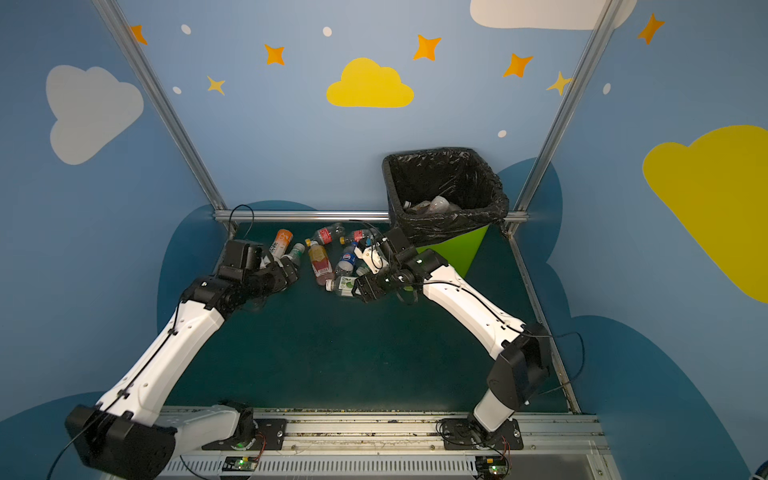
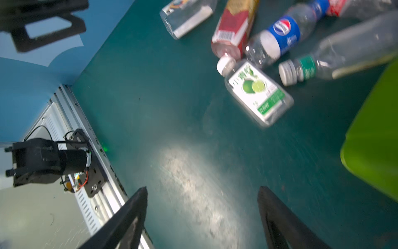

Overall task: Throw the plastic bottles in the bin
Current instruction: 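Reach right gripper toward the clear lime-label bottle while left arm returns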

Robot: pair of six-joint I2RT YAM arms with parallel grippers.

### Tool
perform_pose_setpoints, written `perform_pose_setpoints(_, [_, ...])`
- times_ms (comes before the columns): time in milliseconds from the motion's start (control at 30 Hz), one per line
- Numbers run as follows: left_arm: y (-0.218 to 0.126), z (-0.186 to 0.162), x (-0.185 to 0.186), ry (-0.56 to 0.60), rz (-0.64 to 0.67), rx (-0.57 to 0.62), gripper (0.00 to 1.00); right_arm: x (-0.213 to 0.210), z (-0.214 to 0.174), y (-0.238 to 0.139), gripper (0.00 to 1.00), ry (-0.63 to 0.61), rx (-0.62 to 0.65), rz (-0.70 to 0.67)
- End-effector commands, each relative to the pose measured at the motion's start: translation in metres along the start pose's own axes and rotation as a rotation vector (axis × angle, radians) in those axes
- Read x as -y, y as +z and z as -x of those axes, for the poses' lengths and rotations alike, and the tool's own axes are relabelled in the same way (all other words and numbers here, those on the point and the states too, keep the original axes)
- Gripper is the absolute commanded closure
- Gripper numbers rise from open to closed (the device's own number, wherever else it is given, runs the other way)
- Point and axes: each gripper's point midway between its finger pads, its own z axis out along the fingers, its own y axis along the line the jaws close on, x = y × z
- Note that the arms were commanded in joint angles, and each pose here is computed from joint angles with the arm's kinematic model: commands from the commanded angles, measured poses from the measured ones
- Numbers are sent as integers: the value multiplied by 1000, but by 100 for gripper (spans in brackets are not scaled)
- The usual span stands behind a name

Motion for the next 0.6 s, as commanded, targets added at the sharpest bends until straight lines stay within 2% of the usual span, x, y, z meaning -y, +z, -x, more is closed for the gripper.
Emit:
perform_pose_setpoints(0, [2, -2, -15, -104, -4, -28, 0, 2, 5, 19, 18, -79, -43, -8])
perform_pose_setpoints(100, [5, -9, -27, -123, 4, -78, 0, 14, 4, 44, 17, -172, -88, -10])
perform_pose_setpoints(333, [-6, -5, -36, -154, -30, -71, 0, 41, -4, 88, 14, -336, -248, -38])
perform_pose_setpoints(567, [-17, 1, -44, -174, -35, -57, 0, 71, -9, 117, 10, -423, -319, -123])
